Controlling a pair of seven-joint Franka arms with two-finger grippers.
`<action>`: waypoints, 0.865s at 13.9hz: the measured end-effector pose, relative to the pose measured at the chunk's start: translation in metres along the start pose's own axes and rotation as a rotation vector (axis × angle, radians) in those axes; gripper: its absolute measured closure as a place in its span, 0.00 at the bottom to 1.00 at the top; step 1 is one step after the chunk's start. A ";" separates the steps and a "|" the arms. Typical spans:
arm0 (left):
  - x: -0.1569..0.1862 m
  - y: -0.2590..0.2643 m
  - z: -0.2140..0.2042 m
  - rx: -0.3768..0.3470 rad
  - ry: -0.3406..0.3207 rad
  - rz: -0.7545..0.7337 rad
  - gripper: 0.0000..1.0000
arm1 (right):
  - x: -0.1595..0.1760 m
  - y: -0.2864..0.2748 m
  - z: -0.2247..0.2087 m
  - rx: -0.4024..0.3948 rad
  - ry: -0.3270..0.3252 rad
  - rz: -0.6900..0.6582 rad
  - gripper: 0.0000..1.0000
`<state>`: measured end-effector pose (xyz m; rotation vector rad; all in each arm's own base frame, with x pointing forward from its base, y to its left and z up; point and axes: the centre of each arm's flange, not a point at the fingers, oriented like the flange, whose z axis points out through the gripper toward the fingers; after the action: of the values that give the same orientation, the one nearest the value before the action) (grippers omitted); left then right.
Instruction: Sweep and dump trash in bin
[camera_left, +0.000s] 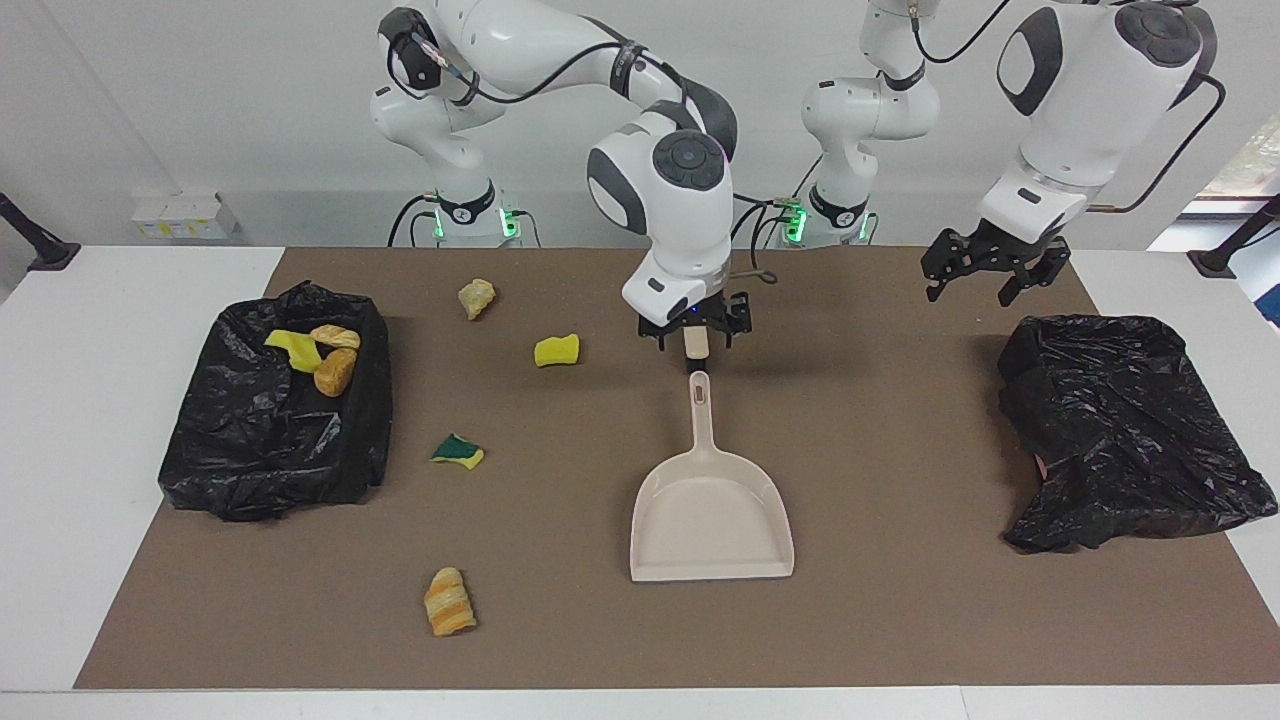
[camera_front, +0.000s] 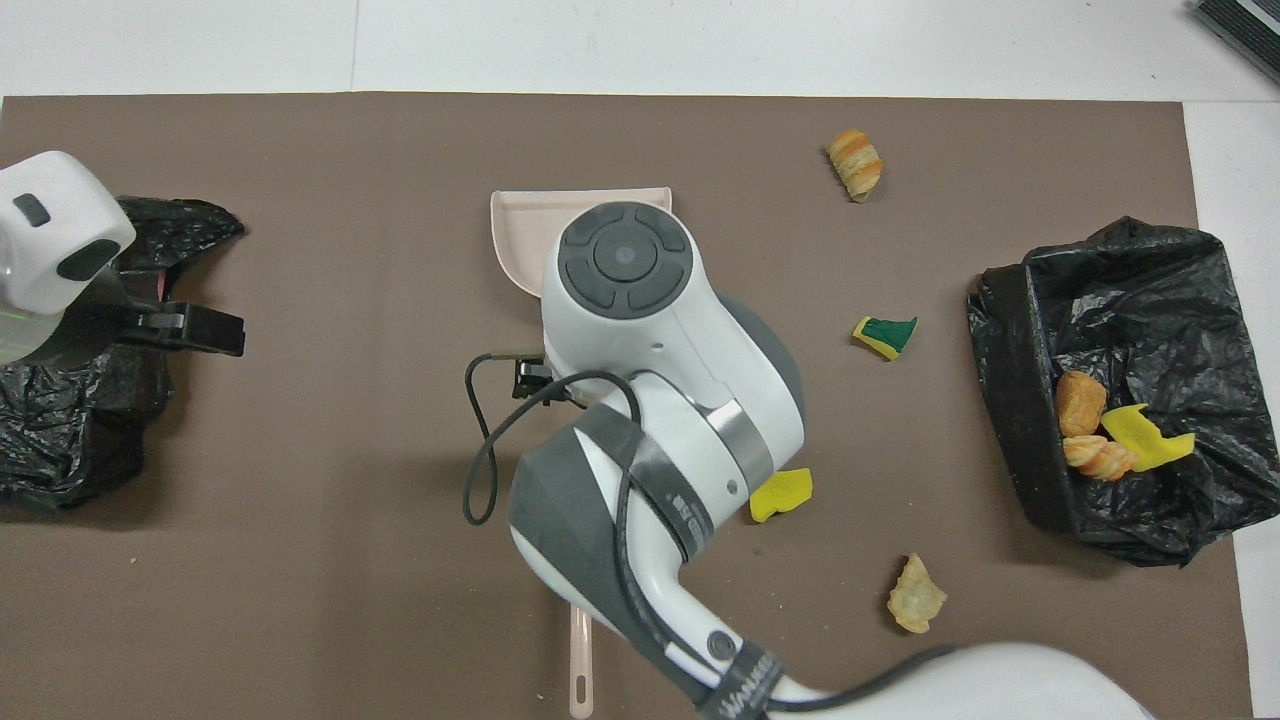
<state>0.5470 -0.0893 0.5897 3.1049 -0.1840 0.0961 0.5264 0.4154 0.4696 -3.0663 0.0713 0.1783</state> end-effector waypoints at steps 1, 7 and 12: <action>0.003 0.017 -0.001 -0.004 0.033 -0.011 0.00 | -0.021 0.002 0.004 -0.016 -0.021 0.008 0.00; 0.017 0.103 0.019 -0.034 0.114 0.046 0.00 | -0.148 0.003 0.069 -0.003 -0.095 0.001 0.00; 0.037 0.167 0.094 -0.047 0.100 0.125 0.00 | -0.207 0.001 0.129 -0.030 -0.098 -0.039 0.00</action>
<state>0.5690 -0.2622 0.5030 3.0309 -0.3717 0.2455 0.3058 0.4323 0.3662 -3.0799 0.0031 0.3291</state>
